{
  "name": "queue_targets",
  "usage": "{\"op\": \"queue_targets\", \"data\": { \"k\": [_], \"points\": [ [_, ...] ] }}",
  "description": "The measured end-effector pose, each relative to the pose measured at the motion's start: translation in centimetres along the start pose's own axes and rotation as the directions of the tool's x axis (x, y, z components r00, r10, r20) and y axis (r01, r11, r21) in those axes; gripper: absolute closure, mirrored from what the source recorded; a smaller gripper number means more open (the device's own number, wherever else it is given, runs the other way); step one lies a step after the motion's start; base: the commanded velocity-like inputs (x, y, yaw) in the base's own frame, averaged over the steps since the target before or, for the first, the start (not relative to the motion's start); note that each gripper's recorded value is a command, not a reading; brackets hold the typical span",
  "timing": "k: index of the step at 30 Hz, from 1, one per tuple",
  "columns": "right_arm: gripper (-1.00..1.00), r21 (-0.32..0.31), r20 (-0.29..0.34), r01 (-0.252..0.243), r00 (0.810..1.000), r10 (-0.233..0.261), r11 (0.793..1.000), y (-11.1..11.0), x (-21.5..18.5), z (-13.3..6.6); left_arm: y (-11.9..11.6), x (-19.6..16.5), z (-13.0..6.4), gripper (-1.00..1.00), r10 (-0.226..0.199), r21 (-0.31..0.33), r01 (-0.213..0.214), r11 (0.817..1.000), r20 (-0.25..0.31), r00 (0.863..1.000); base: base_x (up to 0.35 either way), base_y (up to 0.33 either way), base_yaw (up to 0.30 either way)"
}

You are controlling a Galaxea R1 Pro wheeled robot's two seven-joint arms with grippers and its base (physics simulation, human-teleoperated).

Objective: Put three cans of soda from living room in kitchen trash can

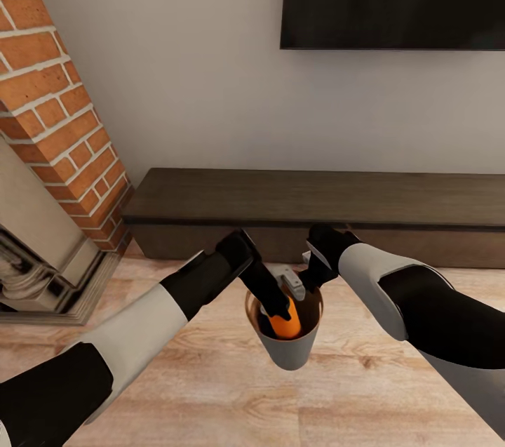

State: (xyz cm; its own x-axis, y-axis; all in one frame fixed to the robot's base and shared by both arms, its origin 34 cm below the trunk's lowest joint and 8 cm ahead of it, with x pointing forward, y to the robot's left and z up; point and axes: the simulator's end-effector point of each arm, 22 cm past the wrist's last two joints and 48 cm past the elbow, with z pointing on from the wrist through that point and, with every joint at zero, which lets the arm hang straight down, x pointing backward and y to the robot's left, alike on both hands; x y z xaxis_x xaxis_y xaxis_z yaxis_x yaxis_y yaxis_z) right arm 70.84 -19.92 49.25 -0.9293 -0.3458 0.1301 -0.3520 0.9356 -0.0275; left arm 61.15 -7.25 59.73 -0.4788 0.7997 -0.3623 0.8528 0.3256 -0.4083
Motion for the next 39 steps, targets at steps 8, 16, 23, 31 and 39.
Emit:
{"op": "queue_targets", "data": {
  "k": [8, 16, 23, 31, 39],
  "points": [
    [1.0, 0.008, -0.005, 0.005, 1.0, -0.005, 1.0, -0.1, 0.2, 0.1, 0.0, 0.8, 0.9, 1.0, 0.013, -0.01, -0.013, 1.0, -0.012, 1.0, 0.0, 0.0, 0.0],
    [1.0, 0.001, -0.029, 0.0, 1.0, 0.0, 1.0, 0.0, 1.0, 0.6, -0.4, 1.4, 1.6, 1.0, 0.006, 0.001, -0.006, 1.0, -0.021, 1.0, 0.0, 0.0, 0.0],
    [1.0, 0.0, -0.045, 0.005, 0.999, -0.005, 1.0, 0.3, 1.5, 0.9, -0.7, 1.9, 2.1, 1.0, 0.014, 0.004, -0.014, 1.0, -0.038, 0.999, 0.0, 0.0, 0.0],
    [1.0, 0.003, -0.037, 0.008, 0.999, -0.008, 1.0, 0.3, 1.2, 0.8, -1.2, 2.0, 2.2, -1.0, -0.002, 0.023, 0.003, 1.0, -0.042, 0.999, 0.0, 0.0, 0.0],
    [1.0, 0.029, -0.006, 0.024, 1.0, -0.024, 0.999, -0.2, 0.0, 0.0, -0.8, 2.1, 2.2, -1.0, 0.011, 0.003, -0.011, 1.0, -0.045, 0.999, 0.0, 0.0, 0.0]
  ]
}}
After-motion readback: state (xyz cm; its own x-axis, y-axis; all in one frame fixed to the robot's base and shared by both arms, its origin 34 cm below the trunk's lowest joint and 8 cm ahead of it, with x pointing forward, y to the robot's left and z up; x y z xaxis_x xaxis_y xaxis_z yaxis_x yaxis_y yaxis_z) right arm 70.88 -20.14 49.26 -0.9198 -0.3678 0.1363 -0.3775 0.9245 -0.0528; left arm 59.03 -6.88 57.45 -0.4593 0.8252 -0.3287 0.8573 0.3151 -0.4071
